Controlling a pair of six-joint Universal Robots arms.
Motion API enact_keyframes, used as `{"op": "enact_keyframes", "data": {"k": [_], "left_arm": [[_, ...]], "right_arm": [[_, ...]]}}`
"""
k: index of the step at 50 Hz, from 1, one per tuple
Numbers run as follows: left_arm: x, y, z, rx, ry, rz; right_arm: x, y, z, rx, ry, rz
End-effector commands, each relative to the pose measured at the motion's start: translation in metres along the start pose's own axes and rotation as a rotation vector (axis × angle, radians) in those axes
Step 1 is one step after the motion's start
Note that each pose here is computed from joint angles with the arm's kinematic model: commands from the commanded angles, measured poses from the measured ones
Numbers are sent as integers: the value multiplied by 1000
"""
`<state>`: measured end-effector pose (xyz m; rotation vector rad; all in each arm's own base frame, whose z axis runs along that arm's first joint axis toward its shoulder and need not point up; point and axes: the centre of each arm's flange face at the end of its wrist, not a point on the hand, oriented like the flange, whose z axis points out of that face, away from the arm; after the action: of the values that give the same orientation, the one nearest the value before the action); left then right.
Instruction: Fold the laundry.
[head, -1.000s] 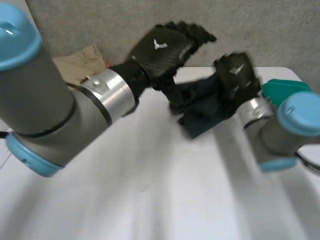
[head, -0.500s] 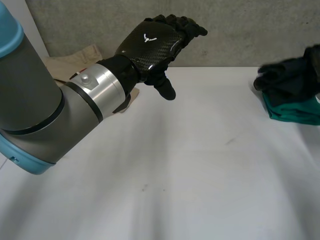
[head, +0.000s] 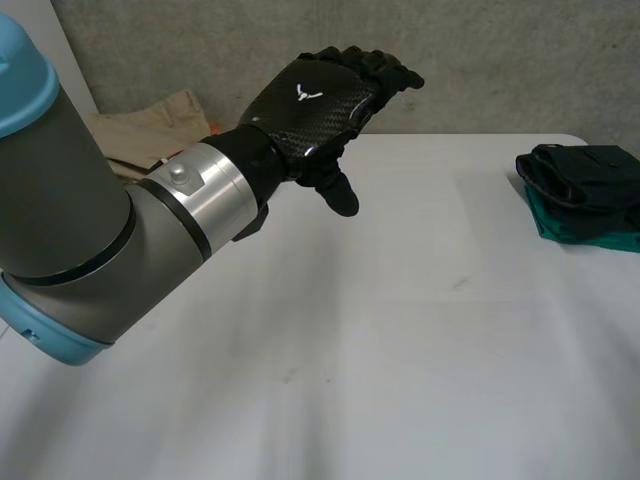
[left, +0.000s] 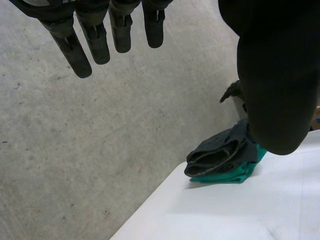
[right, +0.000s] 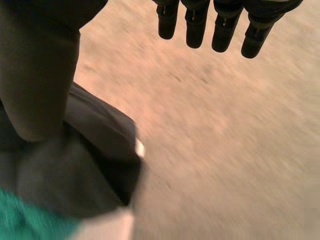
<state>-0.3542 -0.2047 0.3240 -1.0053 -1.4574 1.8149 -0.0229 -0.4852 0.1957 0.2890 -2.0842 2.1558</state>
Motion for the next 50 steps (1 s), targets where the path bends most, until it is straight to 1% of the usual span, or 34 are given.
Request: {"op": "enact_keyframes", "data": {"k": [1, 2, 4, 5, 6, 7, 8, 9, 10, 11, 12, 13, 14, 15, 16, 17, 18, 19, 20, 21, 22, 25, 26, 27, 29, 30, 31, 32, 35, 37, 42, 45, 46, 50], "left_arm": [[3, -12, -2, 33, 5, 6], [2, -15, -2, 39, 3, 8], [0, -20, -2, 57, -3, 16], [-2, -26, -2, 71, -9, 21], [-5, -30, -2, 84, -16, 31], [-6, -33, -2, 92, -20, 35], [-11, -40, 0, 115, -34, 46], [-16, -44, 0, 130, -52, 54], [-22, -47, 1, 141, -73, 61], [-44, -52, 2, 160, -147, 84], [-59, -53, 2, 163, -194, 98], [-71, -54, 2, 165, -233, 108], [-104, -50, 0, 154, -322, 128], [-118, -46, -1, 145, -356, 138], [-141, -36, -1, 122, -405, 151], [-169, -18, -2, 78, -460, 174], [-177, -11, -1, 60, -474, 183], [-202, 7, -3, 8, -520, 233], [-210, 14, -3, -15, -535, 258], [-220, 25, -4, -48, -552, 290], [-237, 47, -5, -114, -573, 355], [-264, 87, -11, -224, -599, 447], [-277, 112, -14, -287, -604, 488], [-285, 129, -16, -327, -599, 520], [-294, 152, -16, -371, -594, 554], [-296, 162, -16, -384, -587, 560], [-300, 181, -15, -401, -574, 554], [-302, 189, -14, -405, -573, 552], [-322, 214, -12, -379, -601, 578], [-329, 230, -10, -359, -595, 591], [-335, 251, -4, -306, -562, 597], [-343, 262, -6, -270, -559, 570], [-344, 265, -4, -243, -547, 544], [-345, 263, 0, -178, -521, 495]], "right_arm": [[53, -56, -28, -118, 287, -264], [55, -70, -29, -91, 335, -340], [45, -87, -25, -22, 348, -386], [16, -105, -18, 82, 312, -399], [-2, -114, -16, 138, 283, -404], [-35, -131, -17, 239, 232, -410], [-50, -142, -20, 295, 207, -412], [-78, -169, -34, 412, 167, -420], [-87, -176, -41, 449, 149, -420], [-97, -184, -48, 489, 127, -418], [-106, -187, -55, 517, 105, -421], [-127, -181, -66, 548, 35, -426], [-138, -175, -70, 551, -5, -427], [-163, -163, -81, 553, -96, -422], [-176, -159, -88, 556, -145, -417], [-203, -149, -104, 545, -253, -404], [-215, -144, -113, 534, -302, -394], [-227, -139, -121, 524, -347, -384], [-242, -129, -134, 484, -412, -365], [-248, -123, -140, 457, -437, -357], [-252, -118, -145, 425, -459, -350], [-259, -101, -157, 312, -512, -330], [-260, -99, -160, 287, -519, -326], [-260, -94, -164, 232, -536, -320], [-261, -90, -168, 189, -554, -315], [-261, -86, -172, 147, -571, -313], [-261, -85, -173, 141, -573, -312], [-261, -83, -175, 123, -584, -308], [-260, -76, -177, 88, -588, -301], [-259, -71, -179, 69, -590, -298], [-260, -55, -190, 15, -610, -290], [-260, -46, -197, -18, -623, -285], [-261, -44, -200, -27, -626, -284], [-261, -35, -208, -60, -641, -280]]}}
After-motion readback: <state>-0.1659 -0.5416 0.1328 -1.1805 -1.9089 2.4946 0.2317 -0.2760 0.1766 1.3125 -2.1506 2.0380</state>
